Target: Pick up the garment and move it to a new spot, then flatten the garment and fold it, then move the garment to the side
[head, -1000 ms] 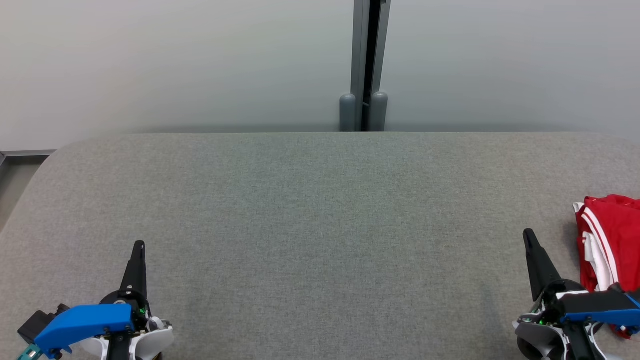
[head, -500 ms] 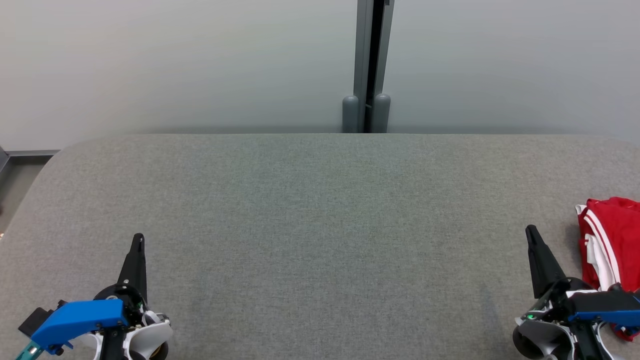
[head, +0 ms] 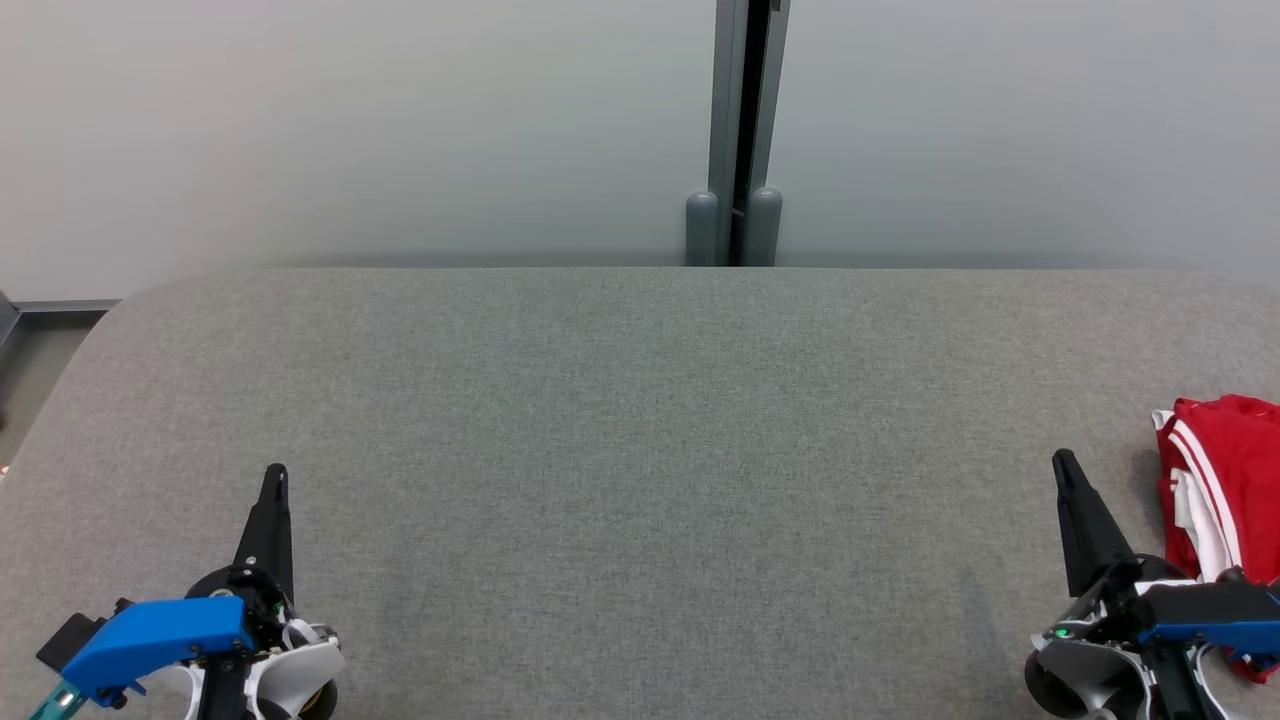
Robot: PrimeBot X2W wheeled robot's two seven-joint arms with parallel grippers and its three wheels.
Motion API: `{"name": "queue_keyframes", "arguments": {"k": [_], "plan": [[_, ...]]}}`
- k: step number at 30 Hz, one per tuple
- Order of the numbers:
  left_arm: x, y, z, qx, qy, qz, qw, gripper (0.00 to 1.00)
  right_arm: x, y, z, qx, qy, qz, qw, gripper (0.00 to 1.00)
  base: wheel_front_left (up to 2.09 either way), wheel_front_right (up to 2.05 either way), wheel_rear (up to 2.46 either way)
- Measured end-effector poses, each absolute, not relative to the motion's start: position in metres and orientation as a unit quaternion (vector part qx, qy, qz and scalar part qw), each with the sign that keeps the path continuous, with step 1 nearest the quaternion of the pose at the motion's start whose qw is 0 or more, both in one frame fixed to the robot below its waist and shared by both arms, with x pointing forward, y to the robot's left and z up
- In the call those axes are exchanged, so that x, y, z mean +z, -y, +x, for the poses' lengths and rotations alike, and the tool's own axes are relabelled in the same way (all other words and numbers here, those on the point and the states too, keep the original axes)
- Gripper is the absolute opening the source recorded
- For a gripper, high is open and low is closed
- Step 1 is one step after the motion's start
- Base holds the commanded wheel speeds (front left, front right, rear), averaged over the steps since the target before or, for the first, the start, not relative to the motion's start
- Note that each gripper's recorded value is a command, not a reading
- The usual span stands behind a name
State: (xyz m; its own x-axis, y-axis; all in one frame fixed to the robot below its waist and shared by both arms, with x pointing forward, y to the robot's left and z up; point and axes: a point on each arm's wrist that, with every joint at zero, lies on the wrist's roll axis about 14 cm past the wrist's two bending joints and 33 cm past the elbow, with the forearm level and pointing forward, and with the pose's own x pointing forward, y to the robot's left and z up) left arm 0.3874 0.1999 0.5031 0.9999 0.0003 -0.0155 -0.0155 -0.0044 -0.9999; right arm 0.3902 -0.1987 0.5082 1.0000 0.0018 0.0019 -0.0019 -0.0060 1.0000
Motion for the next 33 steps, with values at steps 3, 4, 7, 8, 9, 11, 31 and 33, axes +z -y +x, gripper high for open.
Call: {"name": "queue_keyframes", "arguments": {"k": [3, 4, 7, 8, 9, 11, 31, 33], "plan": [[0.5032, -0.1999, 0.3875, 0.006, -0.005, -0.709, 0.706, 0.0, 0.5082, 0.1987, 0.3902, 0.001, 0.0, 0.709, 0.705, 0.0, 0.0, 0.0, 0.0], [0.5031, -0.1999, 0.3875, 0.006, -0.005, -0.709, 0.706, 0.0, 0.5082, 0.1987, 0.3902, 0.001, 0.0, 0.709, 0.705, 0.0, 0.0, 0.0, 0.0], [0.5031, -0.1999, 0.3875, 0.006, -0.005, -0.709, 0.706, 0.0, 0.5081, 0.1987, 0.3902, 0.001, 0.0, 0.709, 0.705, 0.0, 0.0, 0.0, 0.0], [0.5031, -0.1999, 0.3875, 0.006, -0.005, -0.709, 0.706, 0.0, 0.5081, 0.1987, 0.3902, 0.001, 0.0, 0.709, 0.705, 0.0, 0.0, 0.0, 0.0], [0.5031, -0.1999, 0.3875, 0.006, -0.005, -0.709, 0.706, 0.0, 0.5081, 0.1987, 0.3902, 0.001, 0.0, 0.709, 0.705, 0.0, 0.0, 0.0, 0.0], [0.5031, -0.1999, 0.3875, 0.006, -0.005, -0.709, 0.706, 0.0, 0.5082, 0.1987, 0.3902, 0.001, 0.0, 0.709, 0.705, 0.0, 0.0, 0.0, 0.0], [0.5032, -0.1999, 0.3875, 0.005, -0.005, -0.709, 0.706, 0.0, 0.5081, 0.1987, 0.3901, 0.001, 0.0, 0.709, 0.705, 0.0, 0.0, 0.0, 0.0], [0.5032, -0.1999, 0.3875, 0.005, -0.005, -0.709, 0.706, 0.0, 0.5081, 0.1987, 0.3901, 0.001, 0.0, 0.709, 0.705, 0.0, 0.0, 0.0, 0.0]]}}
